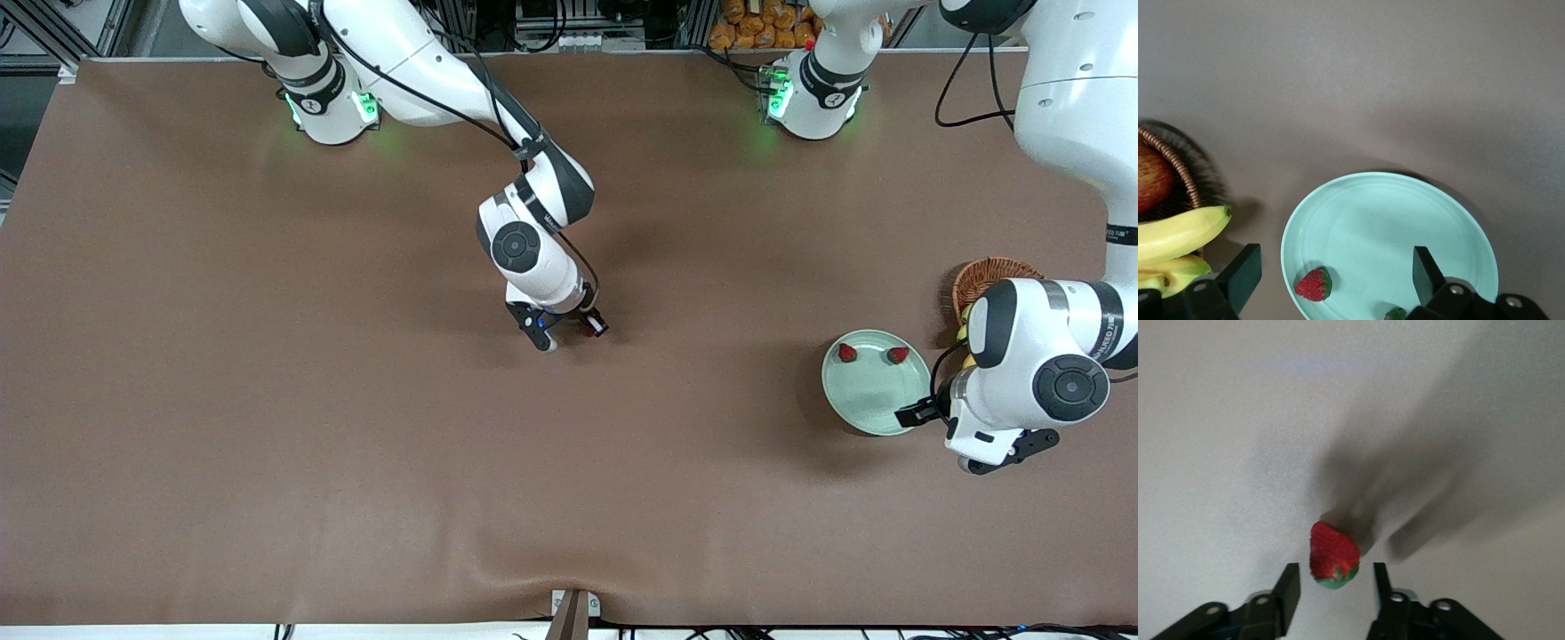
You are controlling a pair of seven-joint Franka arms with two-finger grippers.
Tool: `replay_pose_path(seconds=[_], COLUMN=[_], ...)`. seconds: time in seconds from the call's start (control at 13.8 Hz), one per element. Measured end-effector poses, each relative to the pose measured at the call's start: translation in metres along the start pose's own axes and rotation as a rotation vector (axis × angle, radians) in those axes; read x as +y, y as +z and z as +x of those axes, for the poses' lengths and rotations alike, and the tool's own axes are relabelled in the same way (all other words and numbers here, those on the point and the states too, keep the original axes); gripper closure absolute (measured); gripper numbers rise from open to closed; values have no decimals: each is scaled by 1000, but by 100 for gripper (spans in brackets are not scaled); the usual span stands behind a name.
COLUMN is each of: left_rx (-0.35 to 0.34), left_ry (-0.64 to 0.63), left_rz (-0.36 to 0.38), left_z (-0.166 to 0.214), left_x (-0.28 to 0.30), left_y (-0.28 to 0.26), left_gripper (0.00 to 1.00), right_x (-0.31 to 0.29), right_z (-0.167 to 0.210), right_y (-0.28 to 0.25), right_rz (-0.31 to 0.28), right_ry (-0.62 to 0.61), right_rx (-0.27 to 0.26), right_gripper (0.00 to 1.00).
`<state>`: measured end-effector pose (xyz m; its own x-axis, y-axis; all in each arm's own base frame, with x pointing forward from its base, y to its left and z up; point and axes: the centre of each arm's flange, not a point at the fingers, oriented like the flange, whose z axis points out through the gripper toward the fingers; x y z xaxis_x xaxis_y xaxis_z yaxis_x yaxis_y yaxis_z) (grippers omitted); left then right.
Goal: Collect all strawberries into plate
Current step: 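Carry the last strawberry to mid-table and release it with the right gripper, then grasp the mid-table strawberry with the left gripper while the right gripper withdraws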
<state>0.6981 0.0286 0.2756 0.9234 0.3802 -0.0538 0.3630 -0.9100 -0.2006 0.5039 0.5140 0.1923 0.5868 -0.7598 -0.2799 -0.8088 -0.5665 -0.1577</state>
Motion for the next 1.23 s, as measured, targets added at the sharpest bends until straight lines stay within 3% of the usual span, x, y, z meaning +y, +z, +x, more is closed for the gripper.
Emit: replay_pose_path(seconds=[0.22, 0.36, 0.58, 0.72, 1.01, 1.23], left_rx=[16, 32, 39, 42, 46, 41], left_ry=[-4, -3, 25, 75, 152, 179], left_rz=[-8, -18, -42, -77, -153, -200], left_z=[3, 5, -2, -16, -61, -115], left_x=[-1, 1, 18, 50, 129, 199], left_y=[-5, -7, -14, -25, -56, -80], left_gripper=[0, 0, 0, 0, 0, 0], right_x=[-12, -22, -43, -53, -54, -43], right_z=[-4, 2, 27, 43, 66, 105], right_y=[-14, -34, -95, -142, -211, -258], right_rz=[13, -26, -78, -58, -36, -20], right_ry=[-1, 5, 22, 21, -117, -254], right_rx=[-7, -10, 3, 21, 49, 88], right_gripper=[14, 0, 0, 0, 0, 0])
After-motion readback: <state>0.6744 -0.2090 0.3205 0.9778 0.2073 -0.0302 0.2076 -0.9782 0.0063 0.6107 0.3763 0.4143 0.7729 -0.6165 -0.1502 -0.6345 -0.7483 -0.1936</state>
